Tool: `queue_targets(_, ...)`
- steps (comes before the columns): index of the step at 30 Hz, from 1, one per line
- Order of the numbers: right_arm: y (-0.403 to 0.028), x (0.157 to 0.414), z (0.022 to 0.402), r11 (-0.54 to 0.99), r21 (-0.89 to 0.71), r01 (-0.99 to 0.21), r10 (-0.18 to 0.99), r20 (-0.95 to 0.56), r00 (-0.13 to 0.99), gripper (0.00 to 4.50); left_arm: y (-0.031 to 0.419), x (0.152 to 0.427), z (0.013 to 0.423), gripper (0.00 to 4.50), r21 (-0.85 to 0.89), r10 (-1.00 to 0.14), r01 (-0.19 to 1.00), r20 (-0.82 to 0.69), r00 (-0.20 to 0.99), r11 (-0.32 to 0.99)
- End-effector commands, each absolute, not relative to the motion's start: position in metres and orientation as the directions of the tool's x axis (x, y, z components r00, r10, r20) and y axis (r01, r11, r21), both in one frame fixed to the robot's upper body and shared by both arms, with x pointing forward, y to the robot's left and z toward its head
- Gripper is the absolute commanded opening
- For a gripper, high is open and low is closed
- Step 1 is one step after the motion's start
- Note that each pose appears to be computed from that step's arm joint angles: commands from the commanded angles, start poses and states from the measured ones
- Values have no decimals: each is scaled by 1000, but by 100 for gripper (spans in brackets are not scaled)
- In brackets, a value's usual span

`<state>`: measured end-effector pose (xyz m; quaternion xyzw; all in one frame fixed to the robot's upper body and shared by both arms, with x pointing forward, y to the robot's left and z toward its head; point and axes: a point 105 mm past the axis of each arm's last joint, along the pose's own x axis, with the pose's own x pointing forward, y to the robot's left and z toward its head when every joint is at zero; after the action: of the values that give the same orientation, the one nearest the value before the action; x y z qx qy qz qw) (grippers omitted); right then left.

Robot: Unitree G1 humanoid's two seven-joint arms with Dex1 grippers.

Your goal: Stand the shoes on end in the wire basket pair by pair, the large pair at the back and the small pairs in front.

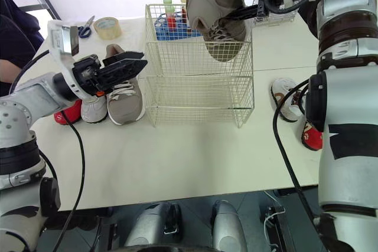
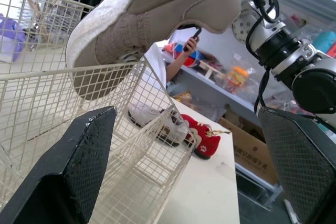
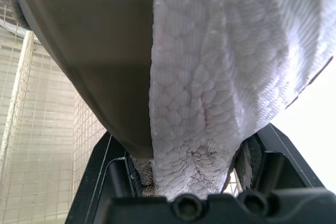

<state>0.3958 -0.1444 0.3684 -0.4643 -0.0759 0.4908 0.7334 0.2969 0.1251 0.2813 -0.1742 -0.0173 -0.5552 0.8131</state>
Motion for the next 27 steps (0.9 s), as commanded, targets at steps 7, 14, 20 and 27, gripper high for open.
queue_targets(7,-163,404,349,108,-738,-666,727,-399,559,180,122,293,293,444,-218,-898,926,256,358,307)
queue_targets(14,-171,403,349,142,-708,-692,716,-409,566,180,120,295,294,444,-212,-898,928,258,355,306)
queue_targets(20,-170,401,355,165,-703,-692,730,-385,565,180,118,296,295,444,-207,-900,931,260,350,302)
queue_targets(27,-169,393,377,182,-707,-684,764,-336,550,362,116,296,295,450,-207,-902,933,263,342,293)
